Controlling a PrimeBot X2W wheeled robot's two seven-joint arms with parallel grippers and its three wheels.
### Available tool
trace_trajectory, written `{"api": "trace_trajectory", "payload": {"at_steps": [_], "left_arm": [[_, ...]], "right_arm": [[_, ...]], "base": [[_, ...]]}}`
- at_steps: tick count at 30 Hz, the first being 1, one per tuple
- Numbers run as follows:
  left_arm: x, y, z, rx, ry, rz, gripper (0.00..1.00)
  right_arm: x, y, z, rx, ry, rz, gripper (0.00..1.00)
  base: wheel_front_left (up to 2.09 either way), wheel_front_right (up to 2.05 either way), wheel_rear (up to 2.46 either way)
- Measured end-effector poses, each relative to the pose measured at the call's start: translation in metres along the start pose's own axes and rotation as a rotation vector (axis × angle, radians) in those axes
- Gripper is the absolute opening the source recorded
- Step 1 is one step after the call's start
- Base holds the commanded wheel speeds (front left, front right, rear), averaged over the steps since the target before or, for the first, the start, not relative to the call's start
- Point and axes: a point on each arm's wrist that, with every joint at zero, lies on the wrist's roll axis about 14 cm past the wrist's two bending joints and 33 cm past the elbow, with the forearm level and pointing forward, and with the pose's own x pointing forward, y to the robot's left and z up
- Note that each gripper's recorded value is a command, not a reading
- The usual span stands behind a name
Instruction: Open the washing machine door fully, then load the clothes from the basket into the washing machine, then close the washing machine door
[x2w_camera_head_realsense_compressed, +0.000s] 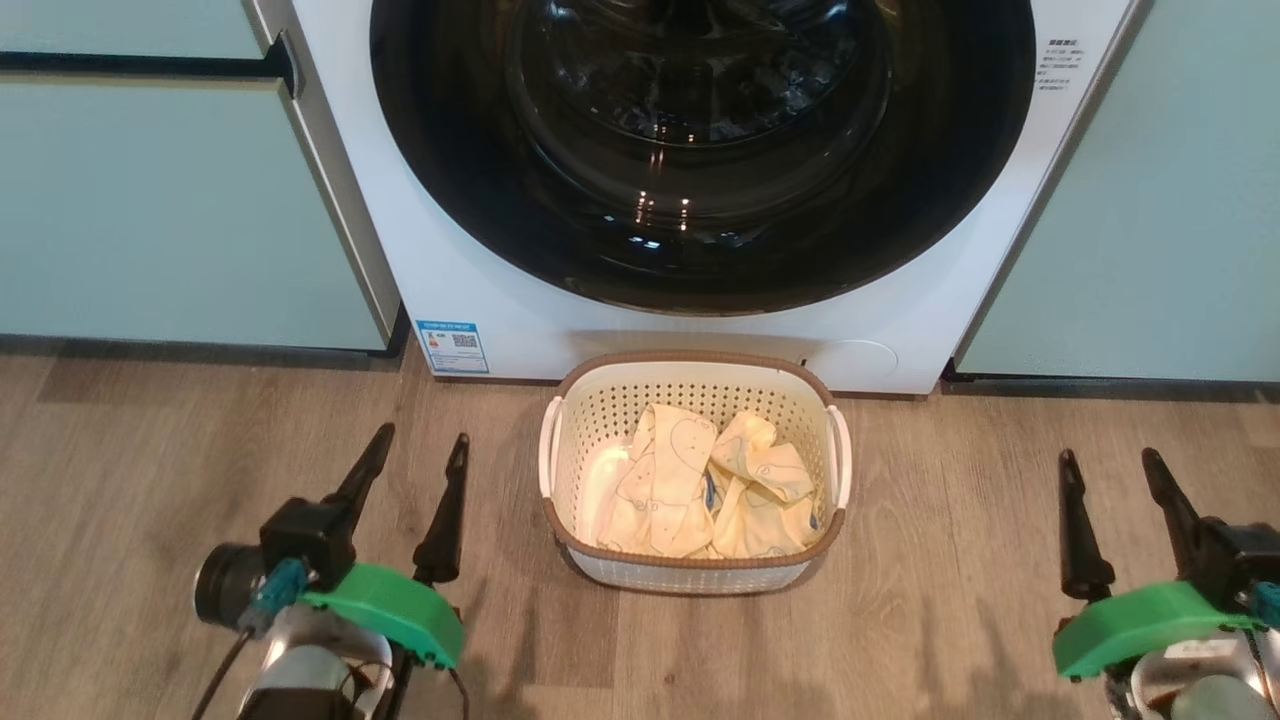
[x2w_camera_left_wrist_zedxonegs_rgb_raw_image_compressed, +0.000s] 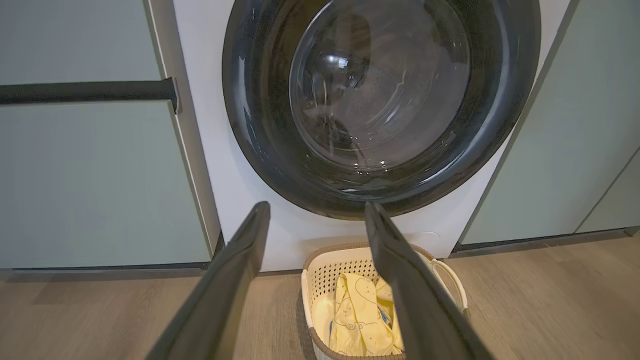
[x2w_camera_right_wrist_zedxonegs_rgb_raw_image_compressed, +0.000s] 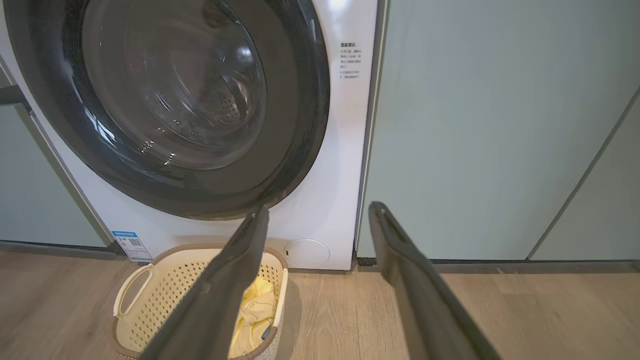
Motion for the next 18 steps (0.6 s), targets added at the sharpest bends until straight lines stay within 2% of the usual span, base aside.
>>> {"api": "trace_trajectory", "payload": {"at_steps": [6, 18], "left_arm": [[0.0004, -0.0021, -0.0004, 0.059, -0.004, -0.015, 1.0], [0.0021, -0.0032, -0.0033, 0.055, 0.003, -0.019, 1.0]], "right_arm": [[0.0025, 0.0018, 0.0045, -0.055, -0.021, 0.013, 1.0], [0.005, -0.0021, 0.0072, -0.054, -0.029, 0.002, 1.0]], "base": [[0.0, 0.0, 0.0], [0.0, 0.0, 0.0]]}}
